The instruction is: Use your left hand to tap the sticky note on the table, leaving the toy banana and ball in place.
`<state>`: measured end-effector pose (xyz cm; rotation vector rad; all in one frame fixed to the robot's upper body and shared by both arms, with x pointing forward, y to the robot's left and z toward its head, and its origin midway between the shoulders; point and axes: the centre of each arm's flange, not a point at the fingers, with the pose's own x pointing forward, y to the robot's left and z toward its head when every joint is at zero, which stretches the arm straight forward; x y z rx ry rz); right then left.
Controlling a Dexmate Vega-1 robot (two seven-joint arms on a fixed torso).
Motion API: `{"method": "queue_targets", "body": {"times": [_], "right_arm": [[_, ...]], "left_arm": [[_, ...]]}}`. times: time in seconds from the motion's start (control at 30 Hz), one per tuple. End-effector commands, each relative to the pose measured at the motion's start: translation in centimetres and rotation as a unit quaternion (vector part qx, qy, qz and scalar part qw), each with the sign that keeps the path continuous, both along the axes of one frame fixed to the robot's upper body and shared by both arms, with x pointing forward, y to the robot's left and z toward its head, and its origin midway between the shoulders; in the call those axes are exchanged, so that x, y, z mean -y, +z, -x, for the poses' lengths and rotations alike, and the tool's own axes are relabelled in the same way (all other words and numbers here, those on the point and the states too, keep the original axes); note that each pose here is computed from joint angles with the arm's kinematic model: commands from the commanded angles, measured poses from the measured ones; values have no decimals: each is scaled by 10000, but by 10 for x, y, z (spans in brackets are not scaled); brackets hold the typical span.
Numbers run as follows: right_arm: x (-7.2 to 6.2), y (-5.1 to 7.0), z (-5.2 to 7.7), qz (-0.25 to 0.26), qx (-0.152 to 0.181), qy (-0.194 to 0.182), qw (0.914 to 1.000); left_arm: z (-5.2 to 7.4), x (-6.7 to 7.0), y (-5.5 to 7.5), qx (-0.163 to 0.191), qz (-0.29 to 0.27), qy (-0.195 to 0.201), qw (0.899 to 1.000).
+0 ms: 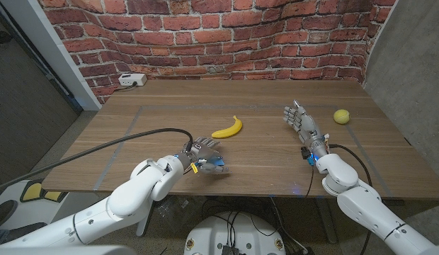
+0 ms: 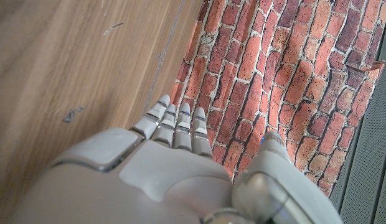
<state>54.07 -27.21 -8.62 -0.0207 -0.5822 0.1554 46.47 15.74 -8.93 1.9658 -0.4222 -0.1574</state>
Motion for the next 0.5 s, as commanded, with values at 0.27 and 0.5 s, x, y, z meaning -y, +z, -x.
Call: {"method": "queue_targets", "body": {"times": [0.27, 0.5], "right_arm": [[3, -3, -3, -38, -75, -28, 10000], [4, -3, -3, -33, -58, -8, 10000]], "left_arm": [[-8, 1, -3, -165, 9, 0, 9999], [-2, 6, -5, -142, 59, -41, 9999]]}}
